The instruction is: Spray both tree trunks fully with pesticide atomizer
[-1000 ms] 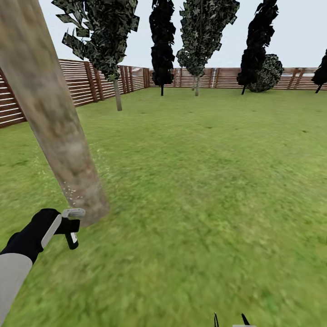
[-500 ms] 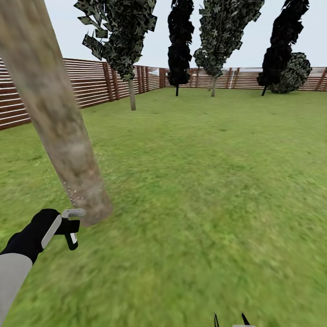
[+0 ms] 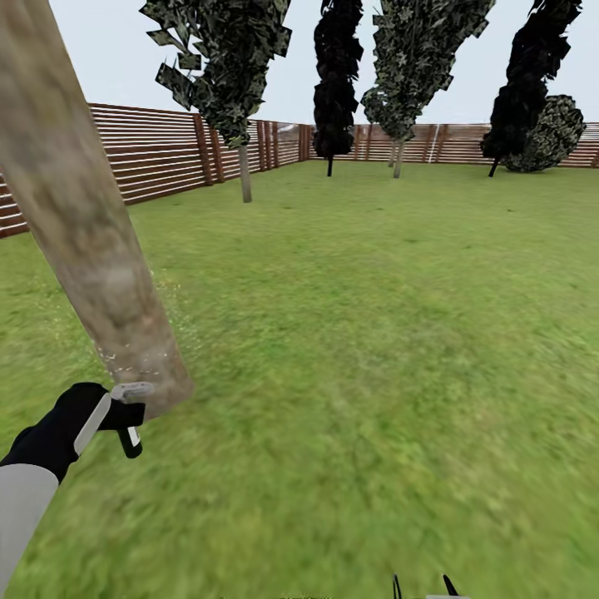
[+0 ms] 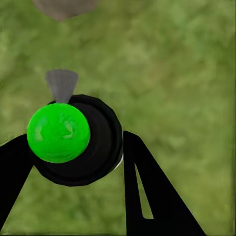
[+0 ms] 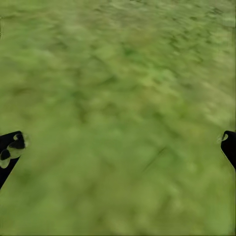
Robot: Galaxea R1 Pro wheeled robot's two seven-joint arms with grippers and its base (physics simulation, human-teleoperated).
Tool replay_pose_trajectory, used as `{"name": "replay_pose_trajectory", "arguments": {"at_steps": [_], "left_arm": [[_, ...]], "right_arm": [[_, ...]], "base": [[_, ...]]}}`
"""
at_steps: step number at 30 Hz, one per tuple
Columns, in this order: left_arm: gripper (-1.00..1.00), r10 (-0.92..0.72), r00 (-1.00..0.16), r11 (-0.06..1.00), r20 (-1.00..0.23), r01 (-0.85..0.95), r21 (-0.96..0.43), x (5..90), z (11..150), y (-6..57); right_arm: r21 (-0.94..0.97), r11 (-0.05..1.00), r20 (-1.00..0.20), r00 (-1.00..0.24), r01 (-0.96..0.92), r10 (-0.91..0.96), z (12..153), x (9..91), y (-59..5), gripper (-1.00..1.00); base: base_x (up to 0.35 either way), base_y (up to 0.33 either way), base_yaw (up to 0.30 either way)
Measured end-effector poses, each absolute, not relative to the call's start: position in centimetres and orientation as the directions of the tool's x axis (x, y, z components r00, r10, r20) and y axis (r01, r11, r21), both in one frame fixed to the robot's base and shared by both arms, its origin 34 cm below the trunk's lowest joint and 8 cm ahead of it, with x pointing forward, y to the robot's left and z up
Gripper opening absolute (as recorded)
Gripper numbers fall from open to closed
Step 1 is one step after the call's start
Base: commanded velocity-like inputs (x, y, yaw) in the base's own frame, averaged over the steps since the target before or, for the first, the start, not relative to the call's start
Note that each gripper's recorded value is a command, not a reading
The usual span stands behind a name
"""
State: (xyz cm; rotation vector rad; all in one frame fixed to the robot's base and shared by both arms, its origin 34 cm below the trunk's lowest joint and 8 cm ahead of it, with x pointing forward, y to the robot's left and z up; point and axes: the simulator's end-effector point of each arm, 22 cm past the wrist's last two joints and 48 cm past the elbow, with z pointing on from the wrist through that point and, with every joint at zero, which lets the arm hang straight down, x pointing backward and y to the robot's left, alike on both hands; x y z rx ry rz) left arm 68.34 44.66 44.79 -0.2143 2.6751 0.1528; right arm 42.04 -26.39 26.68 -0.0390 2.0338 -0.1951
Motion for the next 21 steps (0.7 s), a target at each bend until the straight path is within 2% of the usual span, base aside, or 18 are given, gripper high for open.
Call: {"name": "replay_pose_trajectory", "arguments": {"at_steps": [4,8,13,18,21], "left_arm": [[-1.00,-0.184,-0.869,0.973,-0.459,-0.228,0.041,68.4,45.3,45.7],[-1.00,-0.181,-0.873,0.966,-0.453,-0.243,0.083,68.1,45.4,46.3],[-1.00,-0.184,-0.870,0.970,-0.458,-0.237,0.060,68.9,45.9,45.1],[-1.00,-0.175,-0.890,0.982,-0.421,-0.186,-0.016,69.5,44.7,38.7],[-1.00,-0.170,-0.893,0.978,-0.416,-0.203,0.037,68.7,44.7,41.4]], "right_arm": [[-0.156,0.986,-0.883,-0.455,0.057,-0.113,26.7,42.0,-26.4,1.00],[-0.156,0.986,-0.883,-0.455,0.057,-0.113,26.7,42.0,-26.4,1.00],[-0.156,0.986,-0.883,-0.455,0.058,-0.113,26.7,42.0,-26.4,1.00],[-0.156,0.986,-0.883,-0.455,0.058,-0.113,26.7,42.0,-26.4,1.00],[-0.156,0.986,-0.883,-0.455,0.057,-0.113,26.7,42.0,-26.4,1.00]], "base": [[-0.112,-0.090,0.277],[-0.005,-0.004,0.260],[0.000,0.000,0.032],[0.000,0.000,0.000],[-0.032,0.000,0.000]]}}
